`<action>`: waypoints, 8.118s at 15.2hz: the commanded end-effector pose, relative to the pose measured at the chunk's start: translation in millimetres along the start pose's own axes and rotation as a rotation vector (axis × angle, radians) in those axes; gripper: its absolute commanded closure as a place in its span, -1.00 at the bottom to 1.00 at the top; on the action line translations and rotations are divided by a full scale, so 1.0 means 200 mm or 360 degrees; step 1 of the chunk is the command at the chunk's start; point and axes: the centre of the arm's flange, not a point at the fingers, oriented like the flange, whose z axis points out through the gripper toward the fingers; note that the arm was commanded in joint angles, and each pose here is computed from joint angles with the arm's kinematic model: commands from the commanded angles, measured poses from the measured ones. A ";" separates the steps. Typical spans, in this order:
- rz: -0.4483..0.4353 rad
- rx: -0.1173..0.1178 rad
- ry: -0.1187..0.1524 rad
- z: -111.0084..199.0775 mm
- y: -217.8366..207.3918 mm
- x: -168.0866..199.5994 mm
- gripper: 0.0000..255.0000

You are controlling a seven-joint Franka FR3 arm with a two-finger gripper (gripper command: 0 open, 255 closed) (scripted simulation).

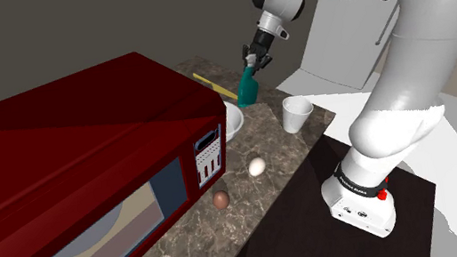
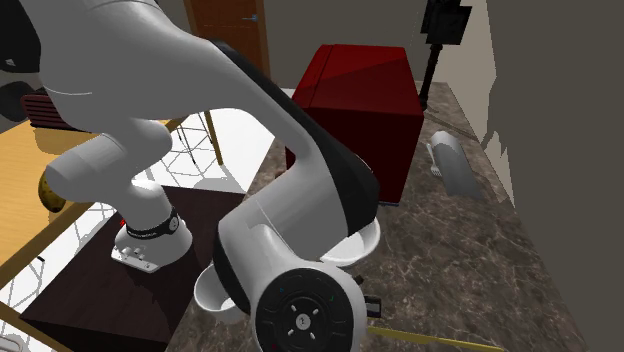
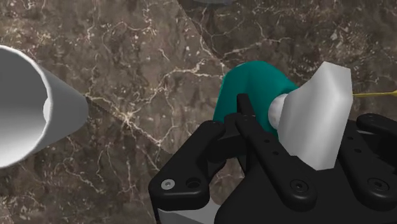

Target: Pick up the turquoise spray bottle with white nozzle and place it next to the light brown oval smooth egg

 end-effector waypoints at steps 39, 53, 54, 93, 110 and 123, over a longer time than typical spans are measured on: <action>0.0072 -0.0149 -0.0074 -0.63 -0.05 -0.32 1.00; 0.0072 -0.0149 -0.0074 -0.96 -0.09 -0.49 1.00; 0.0072 -0.0149 -0.0074 -0.98 -0.09 -0.51 1.00; 0.0072 -0.0149 -0.0074 -0.28 0.63 -1.95 1.00; 0.0072 -0.0149 -0.0074 0.11 0.68 -1.74 1.00; 0.0072 -0.0149 -0.0074 0.41 0.71 -1.58 1.00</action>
